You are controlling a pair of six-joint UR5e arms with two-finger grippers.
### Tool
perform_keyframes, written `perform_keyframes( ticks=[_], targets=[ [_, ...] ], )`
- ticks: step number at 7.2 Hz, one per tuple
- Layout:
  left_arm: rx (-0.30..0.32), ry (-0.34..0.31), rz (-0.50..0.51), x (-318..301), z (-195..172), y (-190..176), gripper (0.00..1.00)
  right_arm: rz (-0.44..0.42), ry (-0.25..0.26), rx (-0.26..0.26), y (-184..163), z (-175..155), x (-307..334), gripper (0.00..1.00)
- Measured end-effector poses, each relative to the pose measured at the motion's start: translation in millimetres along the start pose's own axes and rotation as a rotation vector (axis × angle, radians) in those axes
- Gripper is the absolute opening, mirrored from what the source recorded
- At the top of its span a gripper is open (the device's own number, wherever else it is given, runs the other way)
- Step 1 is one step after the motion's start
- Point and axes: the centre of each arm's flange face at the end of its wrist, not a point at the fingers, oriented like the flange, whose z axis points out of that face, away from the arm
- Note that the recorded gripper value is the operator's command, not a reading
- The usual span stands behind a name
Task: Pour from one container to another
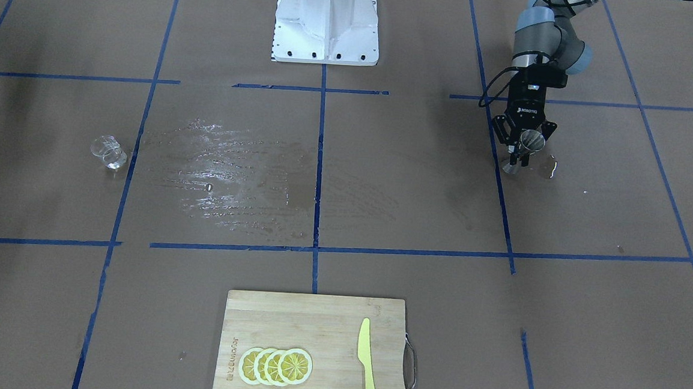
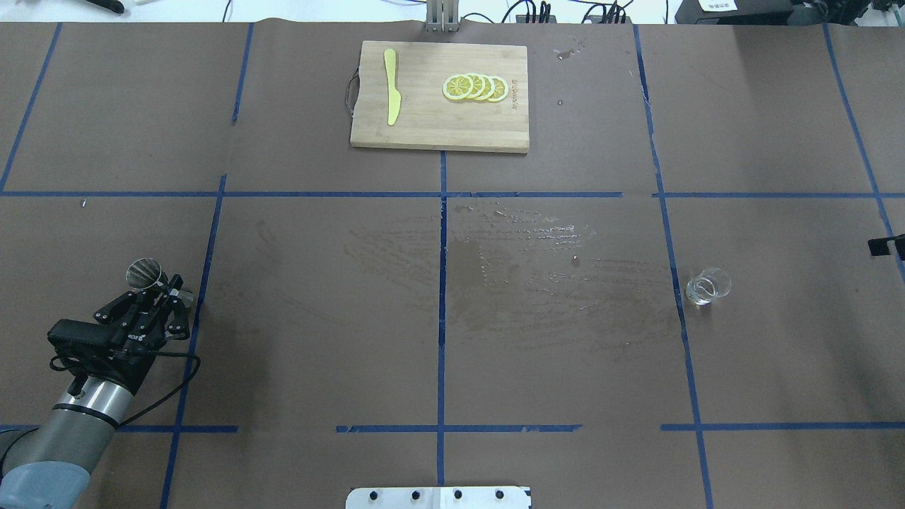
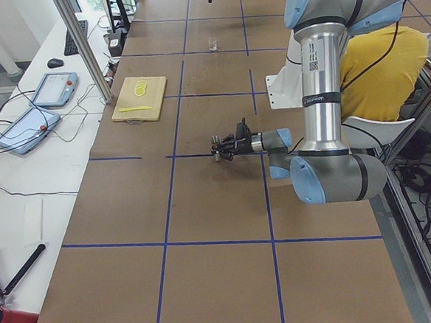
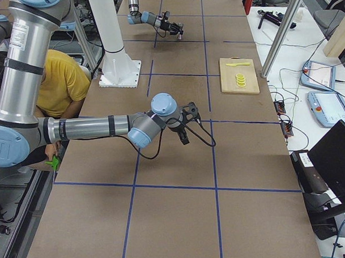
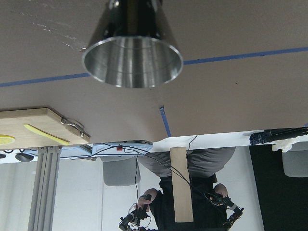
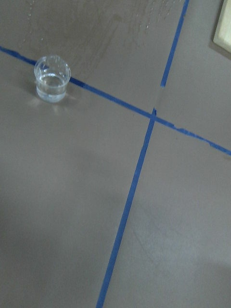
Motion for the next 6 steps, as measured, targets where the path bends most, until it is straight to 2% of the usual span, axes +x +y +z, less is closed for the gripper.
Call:
perform_keyframes(
  ticks=[1, 2, 4, 6],
  targets=[
    [-0.001, 0.01, -0.012, 0, 1, -3, 0.0, 0.0, -0.006, 0.023, 8, 27, -27, 1.0],
    [-0.006, 0.024, -0.027, 0, 2, -6, 0.0, -0.021, 0.017, 0.052, 17, 56, -53, 1.0],
    [0.0, 0.044, 0.007, 3, 3, -15, 0.0, -0.032, 0.084, 0.135, 36, 104, -109, 1.0],
    [0.02, 0.05, 0.011, 5, 8, -36, 0.0, -0.043, 0.149, 0.227, 67, 136, -151, 1.0]
  ],
)
